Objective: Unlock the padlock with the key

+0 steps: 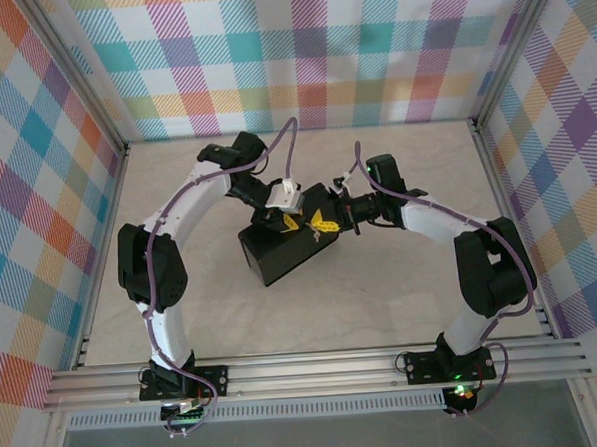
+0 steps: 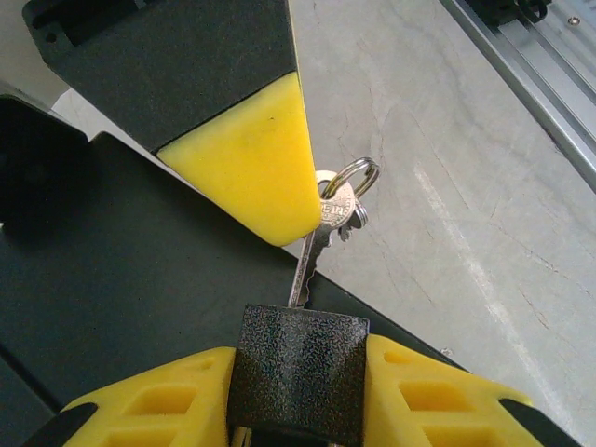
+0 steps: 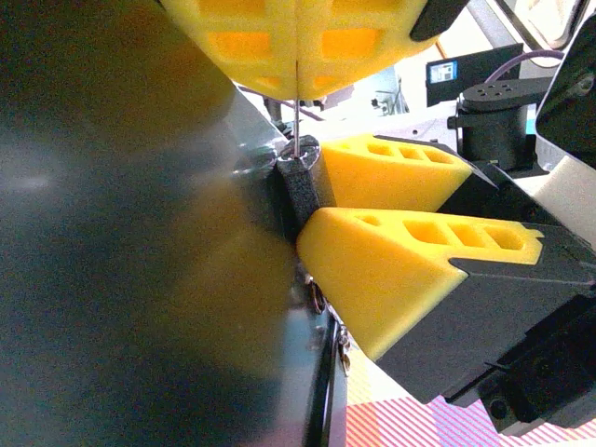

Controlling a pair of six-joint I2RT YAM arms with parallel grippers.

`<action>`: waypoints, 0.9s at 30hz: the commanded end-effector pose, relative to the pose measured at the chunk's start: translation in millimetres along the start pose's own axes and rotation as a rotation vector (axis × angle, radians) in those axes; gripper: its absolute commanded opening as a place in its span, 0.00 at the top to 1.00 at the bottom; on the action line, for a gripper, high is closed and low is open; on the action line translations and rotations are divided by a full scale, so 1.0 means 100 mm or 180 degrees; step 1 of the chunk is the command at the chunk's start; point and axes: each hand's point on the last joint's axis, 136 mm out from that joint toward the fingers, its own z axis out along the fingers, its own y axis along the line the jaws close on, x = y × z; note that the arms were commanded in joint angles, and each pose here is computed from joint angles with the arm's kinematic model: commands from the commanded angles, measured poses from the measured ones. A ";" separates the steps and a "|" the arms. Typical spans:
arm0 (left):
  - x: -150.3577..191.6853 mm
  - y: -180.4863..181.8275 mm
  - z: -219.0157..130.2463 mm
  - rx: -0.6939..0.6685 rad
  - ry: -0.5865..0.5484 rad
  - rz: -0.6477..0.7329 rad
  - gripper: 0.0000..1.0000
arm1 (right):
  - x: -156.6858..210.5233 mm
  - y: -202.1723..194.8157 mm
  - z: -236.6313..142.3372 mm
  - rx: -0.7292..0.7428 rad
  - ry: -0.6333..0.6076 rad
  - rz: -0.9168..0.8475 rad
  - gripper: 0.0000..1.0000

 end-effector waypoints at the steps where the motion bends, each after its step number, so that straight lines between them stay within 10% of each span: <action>1: -0.01 -0.06 0.21 0.0132 -0.0110 0.0047 0.67 | -0.01 0.00 0.26 0.0071 0.0013 -0.0111 1.00; 27: 0.02 -0.09 0.08 0.0176 -0.0141 0.0183 0.70 | 0.17 0.02 0.03 -0.0104 0.0267 -0.0240 1.00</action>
